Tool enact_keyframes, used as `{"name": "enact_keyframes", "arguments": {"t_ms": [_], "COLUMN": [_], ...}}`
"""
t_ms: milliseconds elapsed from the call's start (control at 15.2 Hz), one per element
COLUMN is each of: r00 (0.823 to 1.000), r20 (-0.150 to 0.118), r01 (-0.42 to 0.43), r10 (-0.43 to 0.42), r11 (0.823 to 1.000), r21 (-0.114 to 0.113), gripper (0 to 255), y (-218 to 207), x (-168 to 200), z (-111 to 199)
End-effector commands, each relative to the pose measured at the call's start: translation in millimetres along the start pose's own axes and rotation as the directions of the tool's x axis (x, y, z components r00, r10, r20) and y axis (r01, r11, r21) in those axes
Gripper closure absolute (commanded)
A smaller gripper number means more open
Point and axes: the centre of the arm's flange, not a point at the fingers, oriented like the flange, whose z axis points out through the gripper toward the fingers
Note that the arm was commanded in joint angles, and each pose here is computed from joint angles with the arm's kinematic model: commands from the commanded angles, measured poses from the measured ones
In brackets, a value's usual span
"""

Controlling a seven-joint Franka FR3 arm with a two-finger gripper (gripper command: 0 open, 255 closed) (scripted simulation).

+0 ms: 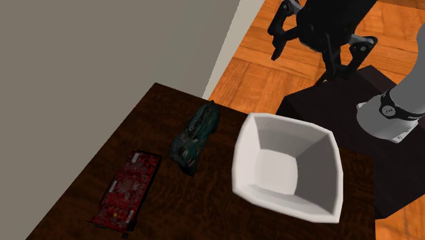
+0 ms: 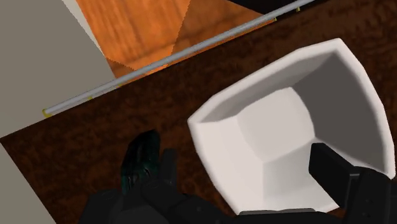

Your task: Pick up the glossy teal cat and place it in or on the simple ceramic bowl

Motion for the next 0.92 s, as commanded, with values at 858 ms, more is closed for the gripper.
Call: {"name": "enact_keyframes", "arguments": {"t_ms": [858], "r00": [0.969], "r20": [0.062], "r01": [0.247], "r10": [-0.241], "r11": [0.962], "r21": [-0.113], "gripper": [0], "y": [81.0], "x": [140.2], "z": [99.6]}}
